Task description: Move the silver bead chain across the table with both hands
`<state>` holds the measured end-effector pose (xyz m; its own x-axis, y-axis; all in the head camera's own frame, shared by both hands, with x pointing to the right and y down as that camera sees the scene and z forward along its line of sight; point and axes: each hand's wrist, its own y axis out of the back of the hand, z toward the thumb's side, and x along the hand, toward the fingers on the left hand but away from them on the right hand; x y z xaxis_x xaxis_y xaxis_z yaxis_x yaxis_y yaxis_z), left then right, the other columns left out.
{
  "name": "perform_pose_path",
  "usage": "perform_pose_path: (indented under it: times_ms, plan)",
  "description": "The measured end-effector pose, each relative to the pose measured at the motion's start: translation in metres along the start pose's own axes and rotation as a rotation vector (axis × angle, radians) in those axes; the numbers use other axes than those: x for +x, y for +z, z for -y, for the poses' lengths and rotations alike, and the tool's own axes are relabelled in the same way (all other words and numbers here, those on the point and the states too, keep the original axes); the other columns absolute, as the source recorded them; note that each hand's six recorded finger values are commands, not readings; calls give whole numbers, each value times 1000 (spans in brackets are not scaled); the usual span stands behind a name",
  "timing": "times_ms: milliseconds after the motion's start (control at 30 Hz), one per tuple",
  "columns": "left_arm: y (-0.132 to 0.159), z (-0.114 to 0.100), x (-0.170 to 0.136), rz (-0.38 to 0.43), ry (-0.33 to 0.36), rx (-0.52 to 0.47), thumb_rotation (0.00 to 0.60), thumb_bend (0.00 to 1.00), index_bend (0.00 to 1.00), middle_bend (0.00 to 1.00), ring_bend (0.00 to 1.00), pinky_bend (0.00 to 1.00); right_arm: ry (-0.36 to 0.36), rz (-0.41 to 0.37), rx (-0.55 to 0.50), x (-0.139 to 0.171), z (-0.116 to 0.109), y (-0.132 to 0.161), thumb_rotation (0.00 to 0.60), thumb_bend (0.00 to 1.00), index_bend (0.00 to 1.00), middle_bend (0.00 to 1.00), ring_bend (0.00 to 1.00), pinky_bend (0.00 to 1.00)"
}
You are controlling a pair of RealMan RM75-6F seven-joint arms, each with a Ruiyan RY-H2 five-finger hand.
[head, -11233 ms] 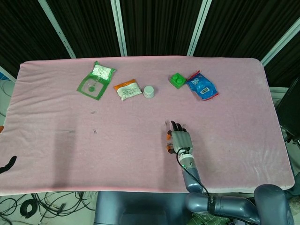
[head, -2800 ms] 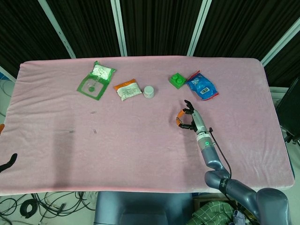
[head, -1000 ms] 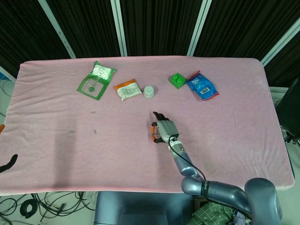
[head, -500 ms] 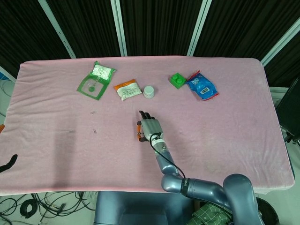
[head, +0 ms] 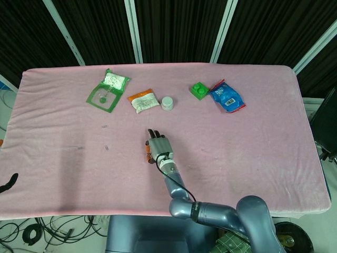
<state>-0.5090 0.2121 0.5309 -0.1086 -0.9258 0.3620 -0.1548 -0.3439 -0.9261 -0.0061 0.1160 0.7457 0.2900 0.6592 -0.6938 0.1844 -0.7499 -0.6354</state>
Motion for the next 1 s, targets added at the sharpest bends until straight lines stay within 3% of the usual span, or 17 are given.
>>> perform_pose_path:
  times_ms: [800, 1000]
  plan:
    - [0, 1, 1, -1, 0, 1, 600, 264, 54, 17, 0, 0, -6, -8, -90, -9, 7, 35, 600, 382, 697, 0, 37, 174]
    - [0, 1, 1, -3, 0, 2, 600, 264, 54, 17, 0, 0, 10, -8, -106, -9, 11, 35, 600, 295, 539, 0, 34, 174]
